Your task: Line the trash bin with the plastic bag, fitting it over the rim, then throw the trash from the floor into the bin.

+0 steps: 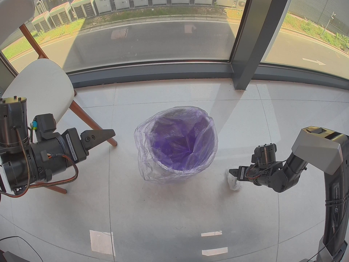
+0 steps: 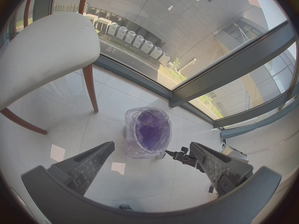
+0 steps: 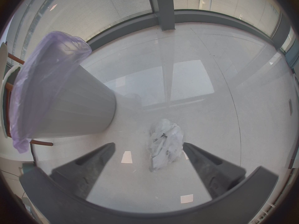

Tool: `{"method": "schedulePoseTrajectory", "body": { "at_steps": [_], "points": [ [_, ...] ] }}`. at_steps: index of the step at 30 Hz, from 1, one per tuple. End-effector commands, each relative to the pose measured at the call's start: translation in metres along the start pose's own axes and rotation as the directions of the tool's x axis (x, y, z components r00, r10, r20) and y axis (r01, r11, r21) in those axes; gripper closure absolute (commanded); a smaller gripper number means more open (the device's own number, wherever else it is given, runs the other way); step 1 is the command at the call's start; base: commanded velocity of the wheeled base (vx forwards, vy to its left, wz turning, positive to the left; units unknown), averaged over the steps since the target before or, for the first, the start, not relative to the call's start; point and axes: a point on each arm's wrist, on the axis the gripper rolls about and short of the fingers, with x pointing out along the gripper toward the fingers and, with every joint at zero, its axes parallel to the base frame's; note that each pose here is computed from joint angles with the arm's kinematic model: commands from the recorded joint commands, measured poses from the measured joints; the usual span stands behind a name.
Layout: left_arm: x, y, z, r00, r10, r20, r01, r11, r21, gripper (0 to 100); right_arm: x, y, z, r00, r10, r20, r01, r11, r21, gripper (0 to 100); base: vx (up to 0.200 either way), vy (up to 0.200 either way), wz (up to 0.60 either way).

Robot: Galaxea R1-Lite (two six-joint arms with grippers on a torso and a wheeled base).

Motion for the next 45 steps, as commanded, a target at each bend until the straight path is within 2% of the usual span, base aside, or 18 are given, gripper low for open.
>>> {"method": "schedulePoseTrajectory", "body": {
  "at_steps": [1,6,7,12,23,24,29,35,43,45],
  "points": [
    [0.003,0.002,-0.003,1.000,0.007,-0.013,-0.007,1.000,0.000,0,0.021,-0.004,-0.012,0.999,-0.029,-0.024,0.029,1.000,-0.005,0,0.000,0.000,0.00],
    [0.007,0.004,-0.005,1.000,0.016,-0.026,-0.016,1.000,0.002,0,0.044,-0.004,-0.010,0.999,-0.037,-0.021,0.037,0.999,-0.003,0,0.000,0.000,0.00],
    [0.010,0.004,-0.005,0.999,0.021,-0.031,-0.021,1.000,0.003,0,0.047,-0.004,-0.005,0.998,-0.048,-0.043,0.048,0.999,-0.004,0,0.000,0.000,0.00],
    [0.010,0.004,-0.005,0.999,0.019,-0.033,-0.019,1.000,0.006,0,0.050,-0.008,-0.001,0.994,-0.098,-0.039,0.098,0.995,-0.001,0,0.000,0.000,0.00],
    [0.019,0.005,-0.007,0.998,0.036,-0.053,-0.034,0.998,0.049,0,0.051,-0.007,0.002,0.993,-0.102,-0.062,0.102,0.995,-0.006,0,0.000,0.000,0.00],
    [0.019,0.005,-0.007,0.998,0.036,-0.053,-0.034,0.998,0.049,0,0.051,-0.007,0.002,0.993,-0.102,-0.062,0.102,0.995,-0.007,100,0.000,0.000,0.00],
    [0.020,0.004,-0.005,0.998,0.034,-0.049,-0.031,0.998,0.049,0,0.052,-0.007,0.003,0.993,-0.101,-0.064,0.101,0.995,-0.006,100,0.000,0.000,0.00],
    [0.020,0.005,-0.005,0.998,0.036,-0.045,-0.034,0.998,0.049,0,0.050,-0.006,0.001,0.985,-0.118,-0.128,0.118,0.993,-0.005,100,0.000,0.000,0.00],
    [0.020,0.006,-0.006,0.998,0.041,-0.047,-0.039,0.998,0.046,0,0.046,-0.007,0.002,0.985,-0.122,-0.121,0.123,0.992,-0.001,100,0.000,0.000,0.00],
    [0.020,0.006,-0.006,0.998,0.041,-0.047,-0.039,0.998,0.046,0,0.027,-0.002,0.026,0.993,-0.102,-0.061,0.103,0.995,0.011,100,0.000,0.000,0.00]
  ]
}}
